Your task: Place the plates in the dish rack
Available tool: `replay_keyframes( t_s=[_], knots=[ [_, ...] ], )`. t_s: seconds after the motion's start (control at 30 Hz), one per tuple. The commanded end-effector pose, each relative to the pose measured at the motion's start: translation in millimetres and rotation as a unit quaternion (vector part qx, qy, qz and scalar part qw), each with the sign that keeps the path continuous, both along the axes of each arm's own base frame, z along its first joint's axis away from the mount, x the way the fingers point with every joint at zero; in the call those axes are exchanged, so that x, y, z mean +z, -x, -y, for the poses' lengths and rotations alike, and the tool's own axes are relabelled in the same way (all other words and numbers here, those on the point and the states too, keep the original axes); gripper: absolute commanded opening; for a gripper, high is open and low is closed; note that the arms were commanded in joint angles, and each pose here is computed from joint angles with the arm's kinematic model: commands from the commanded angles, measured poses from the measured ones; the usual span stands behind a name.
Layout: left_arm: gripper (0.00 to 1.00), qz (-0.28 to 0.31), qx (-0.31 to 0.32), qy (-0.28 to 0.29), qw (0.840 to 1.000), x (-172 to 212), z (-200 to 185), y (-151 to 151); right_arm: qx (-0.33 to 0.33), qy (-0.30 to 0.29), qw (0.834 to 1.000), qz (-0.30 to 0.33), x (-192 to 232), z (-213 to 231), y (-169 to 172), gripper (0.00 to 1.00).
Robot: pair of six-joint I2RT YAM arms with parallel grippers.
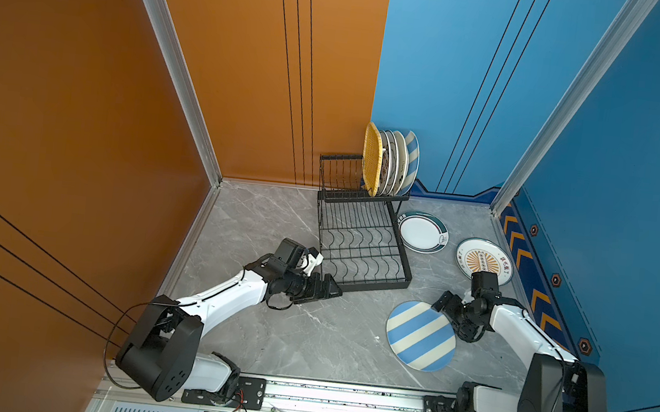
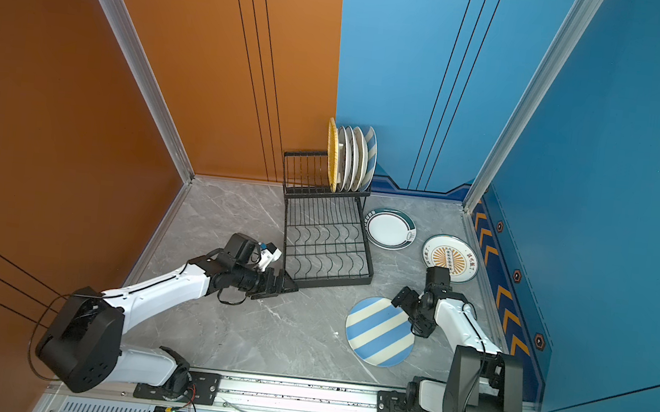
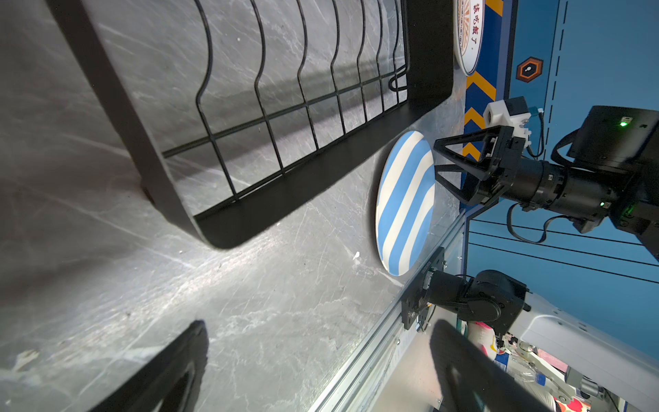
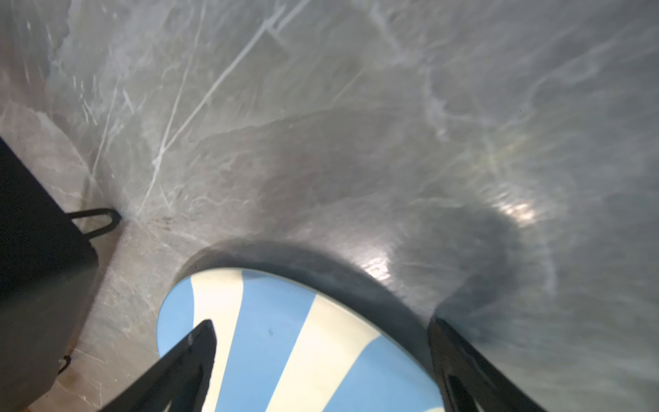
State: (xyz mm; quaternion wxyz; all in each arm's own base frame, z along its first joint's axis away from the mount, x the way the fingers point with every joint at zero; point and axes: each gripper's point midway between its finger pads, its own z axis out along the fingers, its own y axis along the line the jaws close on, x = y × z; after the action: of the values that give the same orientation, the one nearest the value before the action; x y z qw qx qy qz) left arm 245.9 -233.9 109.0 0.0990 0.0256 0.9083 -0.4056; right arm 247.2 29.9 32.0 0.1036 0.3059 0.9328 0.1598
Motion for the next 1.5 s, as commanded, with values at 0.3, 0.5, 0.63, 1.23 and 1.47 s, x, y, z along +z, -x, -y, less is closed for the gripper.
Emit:
replay_keyframes(
  t_s=[0.3, 0.5, 0.63, 1.23, 1.47],
  knots=[
    [0.98, -0.005, -0.011, -0.008, 1.000, -8.5, -0.6, 17.4, 0.036, -0.031, 0.999, -0.025, -6.0, -67.6, 34.6, 0.94],
    [0.98, -0.016, -0.029, -0.021, 0.999, -19.8, 6.3, 28.2, 0.054, -0.046, 0.997, -0.010, -3.8, -97.2, 34.2, 0.95],
    [0.98, -0.023, -0.046, -0.036, 0.998, -28.6, 12.5, 36.2, 0.084, -0.054, 0.995, -0.002, -1.2, -120.7, 29.6, 0.95],
    [0.95, -0.045, -0.084, -0.127, 0.987, -72.3, 16.3, 75.3, 0.210, -0.072, 0.975, 0.004, 3.5, -132.5, 53.4, 0.91],
    [0.80, -0.052, -0.085, -0.128, 0.987, -78.7, 23.5, 84.8, 0.235, -0.091, 0.968, -0.007, -3.9, -126.8, 71.2, 0.86]
  ],
)
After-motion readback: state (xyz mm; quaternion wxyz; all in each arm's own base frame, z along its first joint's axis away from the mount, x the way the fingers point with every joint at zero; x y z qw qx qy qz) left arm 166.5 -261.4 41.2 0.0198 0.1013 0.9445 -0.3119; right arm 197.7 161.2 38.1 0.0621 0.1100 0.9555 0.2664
